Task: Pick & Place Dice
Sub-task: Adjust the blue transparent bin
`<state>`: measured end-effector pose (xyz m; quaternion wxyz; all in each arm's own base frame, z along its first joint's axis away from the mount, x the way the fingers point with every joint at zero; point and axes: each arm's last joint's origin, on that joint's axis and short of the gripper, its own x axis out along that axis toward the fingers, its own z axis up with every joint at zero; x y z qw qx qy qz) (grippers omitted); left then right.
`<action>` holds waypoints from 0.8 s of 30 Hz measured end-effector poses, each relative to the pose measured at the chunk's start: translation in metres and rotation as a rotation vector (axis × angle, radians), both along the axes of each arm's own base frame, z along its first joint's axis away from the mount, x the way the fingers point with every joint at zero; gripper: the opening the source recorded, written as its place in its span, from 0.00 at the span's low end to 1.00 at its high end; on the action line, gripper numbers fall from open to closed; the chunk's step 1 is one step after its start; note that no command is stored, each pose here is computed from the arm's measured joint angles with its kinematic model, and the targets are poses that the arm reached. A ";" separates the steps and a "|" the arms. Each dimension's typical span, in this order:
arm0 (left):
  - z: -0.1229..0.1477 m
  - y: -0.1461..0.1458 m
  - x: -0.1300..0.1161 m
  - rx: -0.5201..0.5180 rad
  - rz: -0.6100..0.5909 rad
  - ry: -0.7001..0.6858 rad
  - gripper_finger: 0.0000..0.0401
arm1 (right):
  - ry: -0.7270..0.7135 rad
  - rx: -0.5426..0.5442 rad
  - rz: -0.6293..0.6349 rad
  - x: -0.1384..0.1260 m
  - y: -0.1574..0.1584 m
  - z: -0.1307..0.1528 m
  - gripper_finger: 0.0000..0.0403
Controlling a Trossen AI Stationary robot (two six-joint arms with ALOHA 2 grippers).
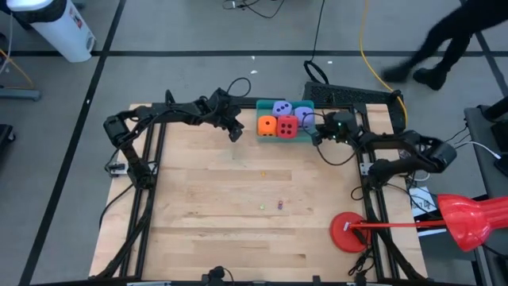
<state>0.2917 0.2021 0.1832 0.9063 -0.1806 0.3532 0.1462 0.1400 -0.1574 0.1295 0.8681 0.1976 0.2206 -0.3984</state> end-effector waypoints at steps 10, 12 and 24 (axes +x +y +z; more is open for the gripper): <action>-0.002 -0.005 0.000 0.000 -0.029 0.029 0.03 | 0.007 -0.016 0.107 0.024 -0.009 0.006 0.00; -0.003 -0.007 0.001 -0.002 -0.038 0.037 0.02 | 0.006 -0.020 0.127 0.030 -0.009 0.008 0.00; -0.005 -0.004 -0.003 0.019 0.026 0.096 0.01 | 0.035 0.015 0.151 0.044 -0.013 -0.002 0.00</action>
